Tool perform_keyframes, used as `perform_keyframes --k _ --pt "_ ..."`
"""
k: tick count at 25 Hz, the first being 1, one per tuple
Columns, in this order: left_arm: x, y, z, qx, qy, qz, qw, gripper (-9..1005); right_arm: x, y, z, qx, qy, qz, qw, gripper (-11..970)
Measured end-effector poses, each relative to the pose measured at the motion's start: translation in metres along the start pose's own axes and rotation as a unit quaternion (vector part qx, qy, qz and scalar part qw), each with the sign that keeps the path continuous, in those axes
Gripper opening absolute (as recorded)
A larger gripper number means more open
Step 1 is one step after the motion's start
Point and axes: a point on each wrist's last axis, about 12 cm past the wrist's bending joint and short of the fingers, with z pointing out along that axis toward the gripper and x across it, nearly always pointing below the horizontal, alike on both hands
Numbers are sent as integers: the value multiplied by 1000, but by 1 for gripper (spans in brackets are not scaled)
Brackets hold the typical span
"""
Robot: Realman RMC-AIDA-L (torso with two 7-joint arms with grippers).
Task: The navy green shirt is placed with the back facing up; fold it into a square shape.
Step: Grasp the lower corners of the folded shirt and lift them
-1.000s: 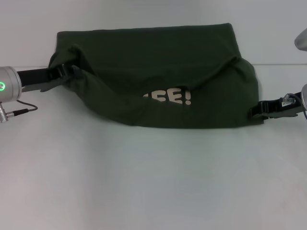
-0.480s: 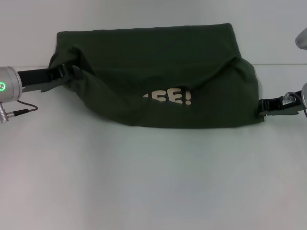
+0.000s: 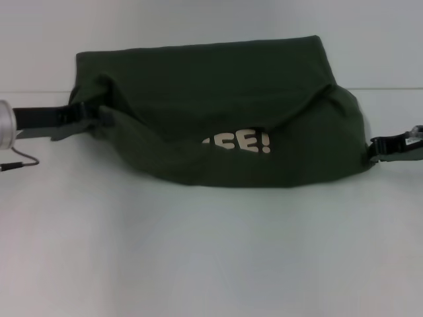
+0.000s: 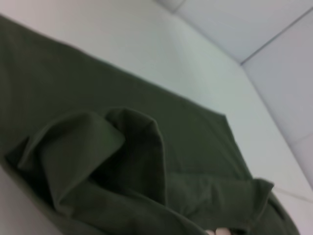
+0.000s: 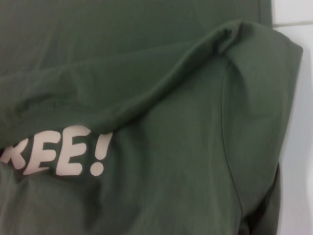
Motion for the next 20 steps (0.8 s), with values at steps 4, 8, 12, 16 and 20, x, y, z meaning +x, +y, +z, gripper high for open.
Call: perform_keyframes --k 4,8,12,16,20 --pt "3 6 -14 -2 29 -5 1000 73 6 -4 -9 -9 16 1 1000 3" --pt "7 12 -26 -18 61 -4 998 73 18 -7 -13 -20 46 4 999 3" --pt "11 17 -35 -34 87 -1 996 73 29 -12 -19 -27 64 11 998 4" --pt "17 20 -41 -40 117 7 992 73 41 -10 -23 -47 97 17 994 4" --pt "26 21 -52 -32 145 15 989 73 60 -7 -25 -80 144 24 986 4"
